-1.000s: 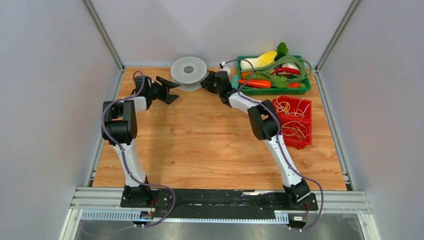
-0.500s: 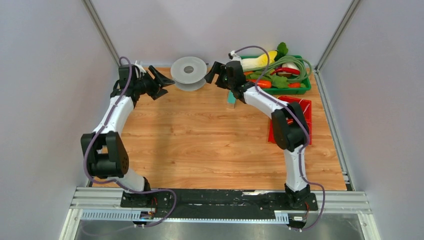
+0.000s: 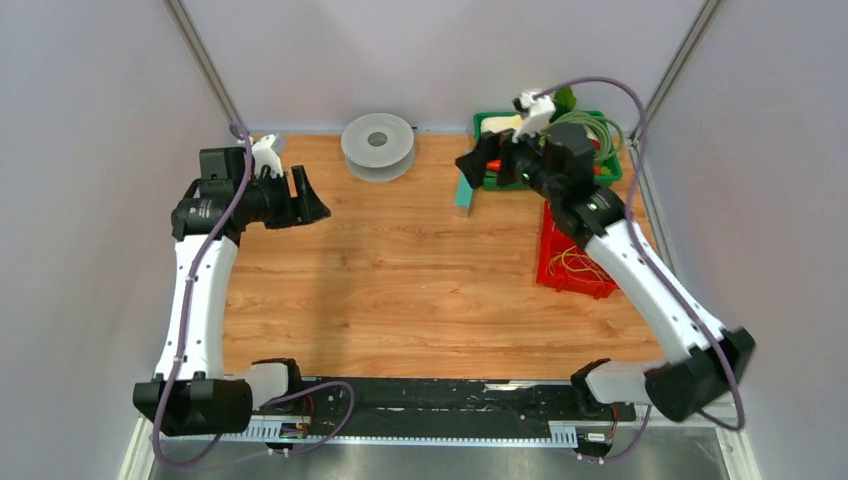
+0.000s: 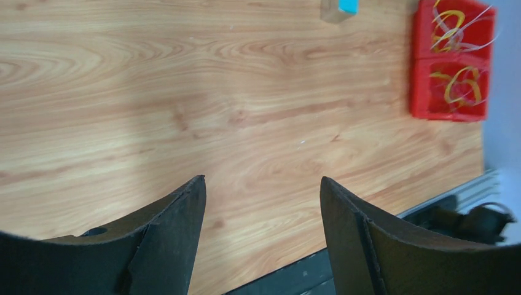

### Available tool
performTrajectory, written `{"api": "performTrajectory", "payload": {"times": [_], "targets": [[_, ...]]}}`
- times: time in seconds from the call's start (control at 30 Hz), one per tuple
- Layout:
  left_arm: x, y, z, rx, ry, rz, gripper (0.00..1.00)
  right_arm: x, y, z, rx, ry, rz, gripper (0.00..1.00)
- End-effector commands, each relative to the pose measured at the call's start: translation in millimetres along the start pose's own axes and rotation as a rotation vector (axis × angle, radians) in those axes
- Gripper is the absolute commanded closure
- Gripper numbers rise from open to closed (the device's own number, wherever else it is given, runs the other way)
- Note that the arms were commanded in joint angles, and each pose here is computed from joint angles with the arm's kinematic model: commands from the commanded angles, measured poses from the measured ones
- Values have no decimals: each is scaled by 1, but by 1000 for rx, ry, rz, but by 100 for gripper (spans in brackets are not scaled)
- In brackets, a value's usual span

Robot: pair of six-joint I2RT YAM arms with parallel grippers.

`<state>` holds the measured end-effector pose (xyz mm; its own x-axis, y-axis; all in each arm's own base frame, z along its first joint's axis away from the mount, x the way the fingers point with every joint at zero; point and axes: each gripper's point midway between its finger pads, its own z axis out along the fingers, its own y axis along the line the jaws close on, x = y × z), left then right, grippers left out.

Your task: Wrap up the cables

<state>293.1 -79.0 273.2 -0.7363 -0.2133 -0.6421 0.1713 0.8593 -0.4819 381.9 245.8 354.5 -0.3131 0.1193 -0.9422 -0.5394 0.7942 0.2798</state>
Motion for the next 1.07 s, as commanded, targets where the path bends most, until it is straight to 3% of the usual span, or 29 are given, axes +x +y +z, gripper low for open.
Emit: {"api": "performTrajectory", "payload": {"times": [0.0,0.2,0.27,0.37,0.5,0.6,1.03], "targets": [[17,5,-50,-104,44,281,24,15,-28,-73,87,32,-114,0],[27,7,-75,-181,-12,444,23,32,-78,-155,280,4,-87,0],[39,2,-67,-202,20,543,23,38,-86,-174,328,-10,-87,0],[62,6,-51,-186,93,555,23,61,-96,-193,386,11,-54,0],[87,19,-41,-214,138,641,22,86,-102,-208,410,31,-70,0],[92,33,-43,-284,115,623,22,93,-94,-214,371,22,-96,0],[73,32,-65,-349,-12,559,20,81,-79,-214,301,26,-132,0]]}}
